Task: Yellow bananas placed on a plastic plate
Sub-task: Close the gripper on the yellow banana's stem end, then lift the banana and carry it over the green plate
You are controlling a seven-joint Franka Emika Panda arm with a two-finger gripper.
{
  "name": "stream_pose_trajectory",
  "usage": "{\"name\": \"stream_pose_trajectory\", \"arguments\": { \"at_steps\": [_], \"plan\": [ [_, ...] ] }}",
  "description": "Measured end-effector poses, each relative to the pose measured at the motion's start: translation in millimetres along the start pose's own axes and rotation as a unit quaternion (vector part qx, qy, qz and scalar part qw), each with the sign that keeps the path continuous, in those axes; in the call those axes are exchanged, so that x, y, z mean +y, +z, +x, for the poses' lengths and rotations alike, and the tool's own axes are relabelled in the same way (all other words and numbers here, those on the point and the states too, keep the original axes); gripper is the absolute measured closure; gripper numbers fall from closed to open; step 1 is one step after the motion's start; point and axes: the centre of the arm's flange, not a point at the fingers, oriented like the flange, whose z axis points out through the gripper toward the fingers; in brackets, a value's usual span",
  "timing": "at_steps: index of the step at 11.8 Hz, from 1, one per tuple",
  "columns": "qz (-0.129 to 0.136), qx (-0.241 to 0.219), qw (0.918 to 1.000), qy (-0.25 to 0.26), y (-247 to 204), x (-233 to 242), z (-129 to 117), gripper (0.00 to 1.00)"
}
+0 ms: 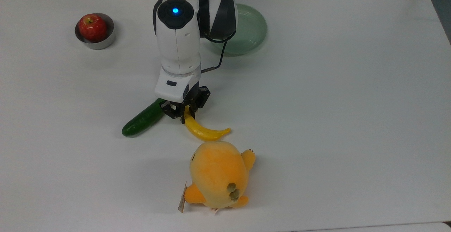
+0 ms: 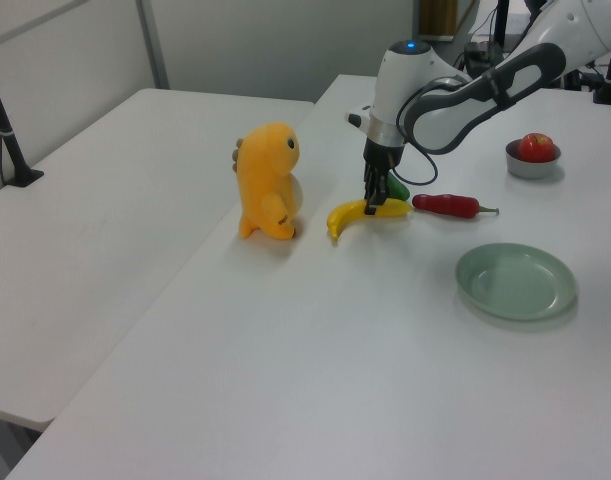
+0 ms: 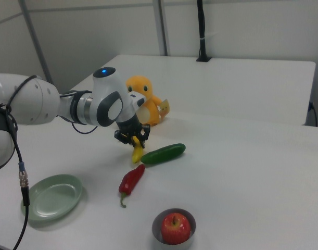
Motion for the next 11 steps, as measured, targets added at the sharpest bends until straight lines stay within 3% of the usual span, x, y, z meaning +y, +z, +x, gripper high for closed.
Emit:
{"name": "stream_pose_trajectory", "arguments": {
  "at_steps": [3, 6, 11],
  "plan": [
    [-0.003, 0.015, 0.9995, 0.029, -41.2, -2.8, 10.3, 0.73],
    [0.017, -0.024, 0.9989, 0.035, -111.0, -22.1, 8.7, 0.73],
    [0.063, -0.136, 0.9881, 0.033, -209.9, -64.1, -38.5, 0.73]
  ]
}}
